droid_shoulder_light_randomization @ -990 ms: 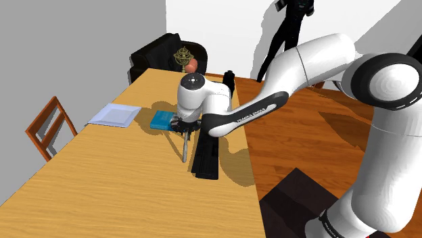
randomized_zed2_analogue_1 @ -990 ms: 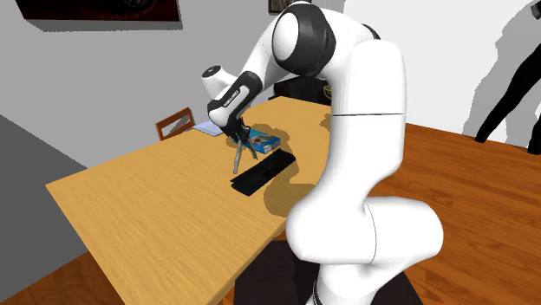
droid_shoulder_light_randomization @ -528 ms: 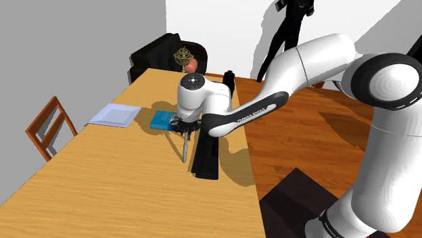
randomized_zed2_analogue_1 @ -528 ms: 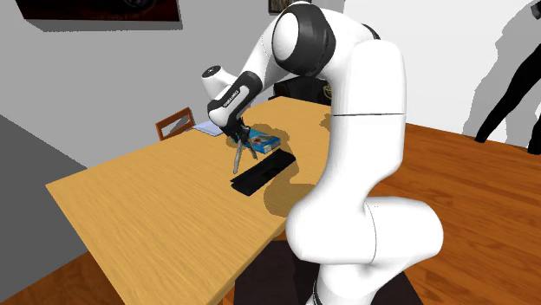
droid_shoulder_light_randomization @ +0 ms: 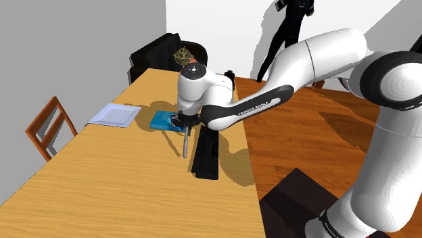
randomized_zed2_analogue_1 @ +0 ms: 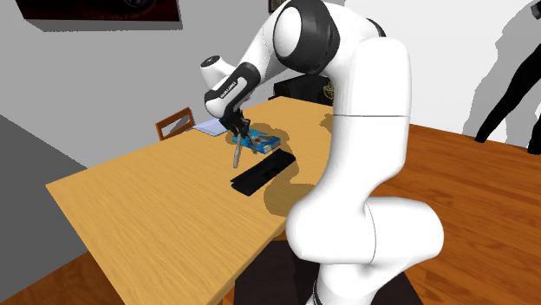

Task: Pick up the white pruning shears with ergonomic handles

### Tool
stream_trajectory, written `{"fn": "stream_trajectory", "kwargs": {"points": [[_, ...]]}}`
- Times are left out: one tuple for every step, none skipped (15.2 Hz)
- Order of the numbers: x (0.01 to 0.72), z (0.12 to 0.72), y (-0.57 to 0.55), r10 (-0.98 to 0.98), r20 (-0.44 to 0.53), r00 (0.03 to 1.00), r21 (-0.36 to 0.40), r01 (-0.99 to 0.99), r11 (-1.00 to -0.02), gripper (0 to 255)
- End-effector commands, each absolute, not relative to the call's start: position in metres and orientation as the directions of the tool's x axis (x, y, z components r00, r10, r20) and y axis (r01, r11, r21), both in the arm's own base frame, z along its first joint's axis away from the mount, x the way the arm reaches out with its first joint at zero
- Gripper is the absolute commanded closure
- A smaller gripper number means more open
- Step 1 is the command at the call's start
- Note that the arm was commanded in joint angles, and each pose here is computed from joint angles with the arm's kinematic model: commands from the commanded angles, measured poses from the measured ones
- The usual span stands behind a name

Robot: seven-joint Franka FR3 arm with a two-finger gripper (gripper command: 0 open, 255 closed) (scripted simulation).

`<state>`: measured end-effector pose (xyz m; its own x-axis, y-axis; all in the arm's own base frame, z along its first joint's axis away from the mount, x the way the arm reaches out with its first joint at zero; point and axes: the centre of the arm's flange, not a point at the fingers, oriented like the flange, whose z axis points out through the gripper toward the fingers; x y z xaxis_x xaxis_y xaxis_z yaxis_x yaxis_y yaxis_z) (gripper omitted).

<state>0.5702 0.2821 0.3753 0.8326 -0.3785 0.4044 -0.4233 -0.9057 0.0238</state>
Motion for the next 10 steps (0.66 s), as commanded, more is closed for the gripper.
{"fn": "stream_trajectory", "kwargs": {"points": [[0.570, 0.386, 0.283, -0.378, 0.404, 0.833, 0.024, -0.423, -0.906, 255], [0.570, 0.391, 0.283, -0.378, 0.404, 0.833, 0.024, -0.423, -0.906, 255], [0.570, 0.397, 0.283, -0.378, 0.404, 0.833, 0.024, -0.423, -0.906, 255], [0.570, 0.402, 0.283, -0.378, 0.404, 0.833, 0.024, -0.423, -0.906, 255], [0.570, 0.407, 0.283, -0.378, 0.404, 0.833, 0.024, -0.423, -0.906, 255], [0.570, 0.412, 0.283, -0.378, 0.404, 0.833, 0.024, -0.423, -0.906, 255], [0.570, 0.418, 0.283, -0.378, 0.404, 0.833, 0.024, -0.423, -0.906, 255], [0.570, 0.423, 0.283, -0.378, 0.404, 0.833, 0.024, -0.423, -0.906, 255], [0.570, 0.424, 0.283, -0.378, 0.404, 0.833, 0.024, -0.423, -0.906, 255], [0.570, 0.424, 0.283, -0.378, 0.404, 0.833, 0.024, -0.423, -0.906, 255]]}}
